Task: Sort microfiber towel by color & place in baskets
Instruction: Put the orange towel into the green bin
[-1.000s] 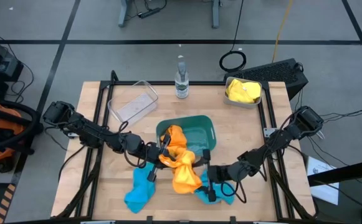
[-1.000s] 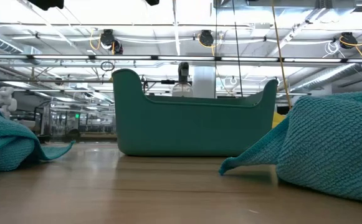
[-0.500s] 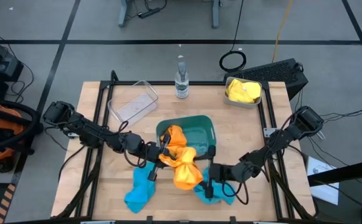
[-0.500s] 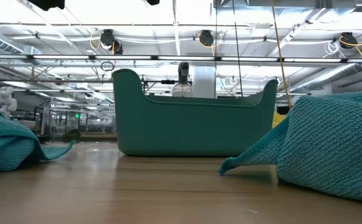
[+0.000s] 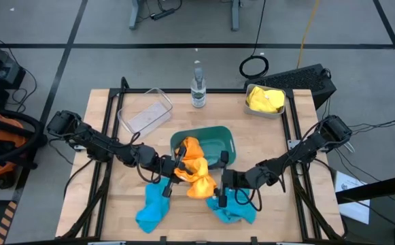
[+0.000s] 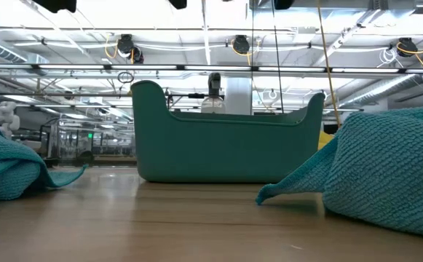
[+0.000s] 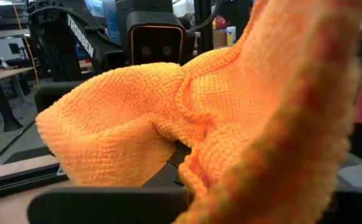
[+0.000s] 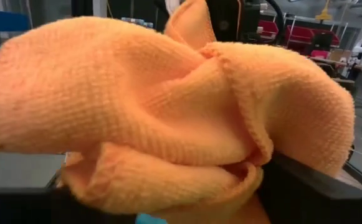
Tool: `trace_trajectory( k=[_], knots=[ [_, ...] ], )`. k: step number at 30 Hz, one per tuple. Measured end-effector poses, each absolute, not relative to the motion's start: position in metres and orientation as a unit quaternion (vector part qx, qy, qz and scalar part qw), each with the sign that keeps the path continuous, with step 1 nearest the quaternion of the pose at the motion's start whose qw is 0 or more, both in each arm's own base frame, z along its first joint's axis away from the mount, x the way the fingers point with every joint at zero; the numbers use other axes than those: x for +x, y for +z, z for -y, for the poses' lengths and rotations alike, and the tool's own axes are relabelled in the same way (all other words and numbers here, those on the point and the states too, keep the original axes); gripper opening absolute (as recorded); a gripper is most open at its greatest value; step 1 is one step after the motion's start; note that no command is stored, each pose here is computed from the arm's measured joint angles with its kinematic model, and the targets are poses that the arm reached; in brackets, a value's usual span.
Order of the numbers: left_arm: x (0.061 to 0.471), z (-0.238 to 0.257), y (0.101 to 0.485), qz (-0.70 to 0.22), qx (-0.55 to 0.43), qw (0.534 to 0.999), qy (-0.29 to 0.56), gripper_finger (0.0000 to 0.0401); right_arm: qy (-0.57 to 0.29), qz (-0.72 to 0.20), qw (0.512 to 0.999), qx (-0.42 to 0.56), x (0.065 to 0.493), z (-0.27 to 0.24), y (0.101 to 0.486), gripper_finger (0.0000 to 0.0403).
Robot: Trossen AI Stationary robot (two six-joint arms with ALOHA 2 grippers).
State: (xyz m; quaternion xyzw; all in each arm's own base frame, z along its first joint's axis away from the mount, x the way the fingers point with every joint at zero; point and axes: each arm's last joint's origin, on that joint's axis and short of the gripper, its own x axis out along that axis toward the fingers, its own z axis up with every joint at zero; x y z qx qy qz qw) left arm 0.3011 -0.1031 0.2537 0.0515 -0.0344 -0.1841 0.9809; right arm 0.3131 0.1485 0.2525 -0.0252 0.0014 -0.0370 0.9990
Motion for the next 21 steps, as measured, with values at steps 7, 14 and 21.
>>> trace_trajectory(
  k=[7,14,21],
  knots=[
    [0.301,0.104,0.253,0.024,0.009,0.98,-0.195,0.0083,-0.035,-0.004,0.999,-0.039,0.313,-0.149,0.252,0.0085],
    [0.3,0.105,0.249,-0.01,-0.014,0.98,-0.2,0.0227,-0.058,-0.02,0.996,-0.068,0.312,-0.147,0.249,0.003],
    [0.286,0.097,0.239,-0.14,-0.031,0.982,-0.127,0.032,-0.157,-0.083,0.981,-0.083,0.295,-0.134,0.259,0.0013]
  ],
)
